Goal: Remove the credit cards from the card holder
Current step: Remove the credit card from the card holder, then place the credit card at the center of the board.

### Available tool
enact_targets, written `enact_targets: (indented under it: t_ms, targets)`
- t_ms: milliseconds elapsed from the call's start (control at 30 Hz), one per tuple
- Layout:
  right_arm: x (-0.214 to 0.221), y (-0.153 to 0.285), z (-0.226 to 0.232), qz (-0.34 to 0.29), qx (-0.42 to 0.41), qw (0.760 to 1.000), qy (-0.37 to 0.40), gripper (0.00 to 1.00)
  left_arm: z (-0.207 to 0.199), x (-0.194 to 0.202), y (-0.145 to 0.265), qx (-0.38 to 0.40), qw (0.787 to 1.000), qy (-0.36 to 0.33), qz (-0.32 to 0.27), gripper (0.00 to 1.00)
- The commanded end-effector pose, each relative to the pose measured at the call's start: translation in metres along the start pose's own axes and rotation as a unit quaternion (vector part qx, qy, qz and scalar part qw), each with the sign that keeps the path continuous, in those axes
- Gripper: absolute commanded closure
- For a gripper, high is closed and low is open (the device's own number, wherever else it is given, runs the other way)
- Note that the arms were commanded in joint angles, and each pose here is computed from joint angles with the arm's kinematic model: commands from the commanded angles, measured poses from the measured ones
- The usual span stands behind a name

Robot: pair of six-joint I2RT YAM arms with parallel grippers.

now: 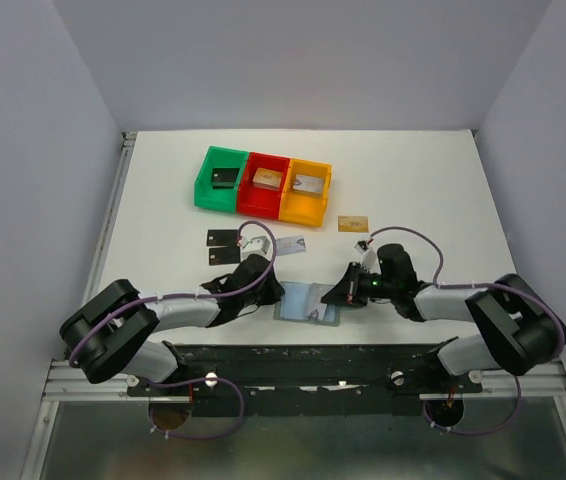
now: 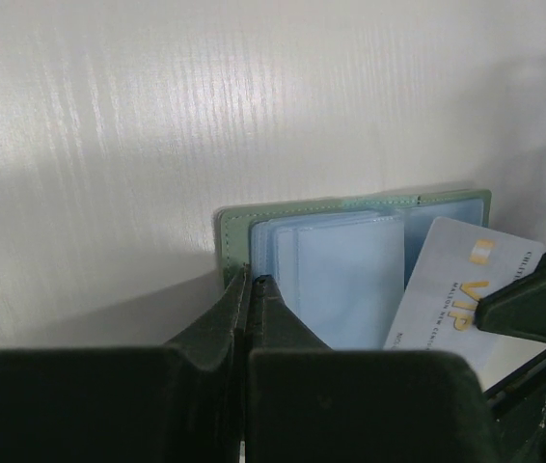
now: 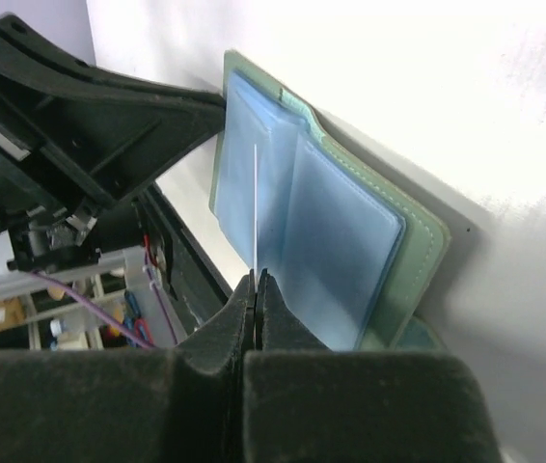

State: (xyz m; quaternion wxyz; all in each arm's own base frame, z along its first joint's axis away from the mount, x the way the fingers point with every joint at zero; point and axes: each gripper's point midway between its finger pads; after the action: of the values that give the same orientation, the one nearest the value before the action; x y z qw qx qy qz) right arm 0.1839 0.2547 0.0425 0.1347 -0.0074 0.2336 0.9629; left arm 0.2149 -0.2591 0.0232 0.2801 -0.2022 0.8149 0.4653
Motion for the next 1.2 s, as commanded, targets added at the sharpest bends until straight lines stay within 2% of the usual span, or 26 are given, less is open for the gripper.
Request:
enact_targets:
  t_ms: [0, 167, 200, 267, 300, 333, 400, 433, 500, 567, 667, 733, 800, 900, 1000, 1067, 1167]
  targets:
    - [-0.012, 0.018, -0.020, -0.040, 0.099, 0.994, 0.023, 1.00, 0.047, 0.051, 0.012, -0.073, 0.994, -0.032, 0.081, 1.00]
    - [-0.029, 0.047, -0.002, -0.075, 0.151, 0.981, 0.092, 1.00, 0.031, 0.021, 0.025, -0.046, 0.997, -0.049, 0.033, 0.99]
    - [-0.031, 0.052, 0.006, -0.074, 0.150, 0.979, 0.118, 1.00, 0.026, 0.011, 0.030, -0.037, 0.998, -0.053, 0.018, 0.93]
    - [-0.032, 0.059, 0.021, -0.059, 0.146, 0.974, 0.161, 1.00, 0.008, -0.018, 0.042, -0.013, 0.998, -0.060, -0.022, 0.68]
    - [-0.029, 0.061, 0.030, -0.041, 0.140, 0.973, 0.181, 1.00, 0.000, -0.031, 0.051, -0.004, 0.997, -0.068, -0.037, 0.46]
    - [-0.027, 0.062, 0.038, -0.023, 0.131, 0.971, 0.199, 1.00, -0.011, -0.047, 0.059, 0.009, 0.996, -0.072, -0.056, 0.29]
    - [-0.016, 0.065, 0.053, 0.023, 0.120, 0.965, 0.231, 1.00, -0.028, -0.071, 0.076, 0.038, 0.992, -0.092, -0.083, 0.10]
    - [-0.010, 0.068, 0.062, 0.045, 0.113, 0.960, 0.254, 1.00, -0.039, -0.079, 0.085, 0.066, 0.988, -0.104, -0.093, 0.07]
    - [0.006, 0.072, 0.084, 0.095, 0.082, 0.950, 0.284, 1.00, -0.067, -0.090, 0.104, 0.154, 0.973, -0.133, -0.107, 0.06]
    - [0.025, 0.079, 0.100, 0.152, 0.057, 0.939, 0.302, 1.00, -0.092, -0.098, 0.130, 0.247, 0.947, -0.162, -0.127, 0.06]
    - [0.051, 0.086, 0.122, 0.202, 0.016, 0.922, 0.331, 1.00, -0.132, -0.095, 0.181, 0.394, 0.878, -0.224, -0.154, 0.09]
    - [0.066, 0.092, 0.134, 0.227, -0.017, 0.910, 0.348, 1.00, -0.146, -0.089, 0.210, 0.452, 0.839, -0.258, -0.160, 0.10]
    - [0.076, 0.097, 0.144, 0.236, -0.043, 0.902, 0.360, 1.00, -0.153, -0.083, 0.227, 0.484, 0.812, -0.285, -0.156, 0.11]
    - [0.087, 0.105, 0.157, 0.247, -0.064, 0.895, 0.367, 1.00, -0.154, -0.073, 0.230, 0.505, 0.796, -0.308, -0.130, 0.15]
    - [0.091, 0.107, 0.164, 0.253, -0.069, 0.882, 0.392, 1.00, -0.157, -0.064, 0.228, 0.533, 0.783, -0.305, -0.099, 0.24]
    - [0.093, 0.105, 0.166, 0.261, -0.069, 0.878, 0.396, 1.00, -0.159, -0.060, 0.223, 0.545, 0.781, -0.295, -0.077, 0.32]
    - [0.097, 0.101, 0.166, 0.271, -0.061, 0.873, 0.400, 1.00, -0.159, -0.058, 0.212, 0.545, 0.789, -0.279, -0.058, 0.34]
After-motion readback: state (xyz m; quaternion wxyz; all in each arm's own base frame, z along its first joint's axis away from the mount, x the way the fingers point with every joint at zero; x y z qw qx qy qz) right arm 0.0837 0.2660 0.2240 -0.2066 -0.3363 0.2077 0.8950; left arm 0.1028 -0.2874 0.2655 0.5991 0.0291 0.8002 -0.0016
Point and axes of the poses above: each gripper's point midway between its finger pads, its own y axis back along the fingers, its own z axis along the line the jaws close on, x = y × z, and after that the axes turned 10 degrees about -y, right-handed
